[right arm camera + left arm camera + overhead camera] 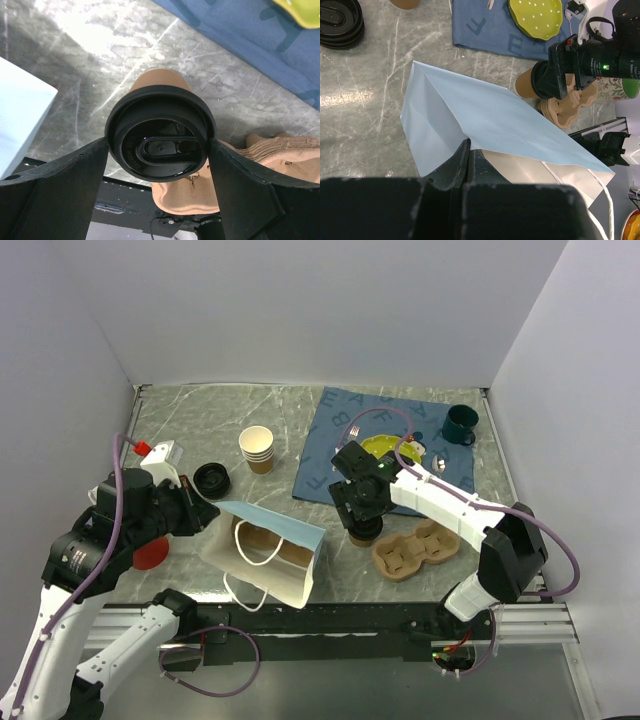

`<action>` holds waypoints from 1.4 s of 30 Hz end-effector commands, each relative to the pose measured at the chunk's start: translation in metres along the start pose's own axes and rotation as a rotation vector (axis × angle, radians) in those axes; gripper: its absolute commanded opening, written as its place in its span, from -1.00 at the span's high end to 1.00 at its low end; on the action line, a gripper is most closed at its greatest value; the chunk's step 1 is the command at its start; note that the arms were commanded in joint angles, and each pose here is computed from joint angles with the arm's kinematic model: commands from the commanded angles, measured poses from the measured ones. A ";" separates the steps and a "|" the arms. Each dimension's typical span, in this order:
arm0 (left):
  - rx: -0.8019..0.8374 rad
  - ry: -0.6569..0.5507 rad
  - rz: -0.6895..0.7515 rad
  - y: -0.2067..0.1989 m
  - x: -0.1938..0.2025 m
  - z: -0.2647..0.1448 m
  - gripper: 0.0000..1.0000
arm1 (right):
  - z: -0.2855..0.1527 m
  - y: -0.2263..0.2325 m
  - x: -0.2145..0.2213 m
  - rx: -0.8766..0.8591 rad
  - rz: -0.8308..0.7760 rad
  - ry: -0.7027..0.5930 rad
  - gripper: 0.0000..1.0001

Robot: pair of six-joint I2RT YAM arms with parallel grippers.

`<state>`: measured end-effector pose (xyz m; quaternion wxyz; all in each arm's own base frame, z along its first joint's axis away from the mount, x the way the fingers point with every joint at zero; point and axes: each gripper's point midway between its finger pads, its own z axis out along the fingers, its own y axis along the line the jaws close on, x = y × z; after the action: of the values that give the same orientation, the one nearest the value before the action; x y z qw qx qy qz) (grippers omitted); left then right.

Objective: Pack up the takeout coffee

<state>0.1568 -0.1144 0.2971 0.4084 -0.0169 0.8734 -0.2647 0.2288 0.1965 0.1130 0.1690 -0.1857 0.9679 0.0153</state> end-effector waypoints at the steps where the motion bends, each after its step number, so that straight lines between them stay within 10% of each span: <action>1: 0.052 -0.041 -0.010 -0.014 -0.013 -0.008 0.98 | -0.007 0.000 -0.002 -0.006 -0.013 -0.039 -0.77; 19: 0.030 -0.049 -0.121 -0.019 -0.020 -0.017 0.98 | -0.047 -0.015 -0.018 0.036 -0.041 -0.128 -0.20; 29: 0.032 0.043 -0.281 -0.027 -0.011 0.001 0.98 | -0.238 0.028 -0.098 -0.271 -0.160 -0.633 -0.04; 42: -0.149 0.065 -0.474 -0.015 -0.027 0.024 0.98 | -0.396 0.110 -0.042 -0.865 -0.479 -1.004 -0.05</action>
<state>0.1816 -0.1392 0.2898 0.2820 -0.2026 0.8910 -0.2924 0.1252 0.2700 0.4791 0.5029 -0.3810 0.6711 0.3892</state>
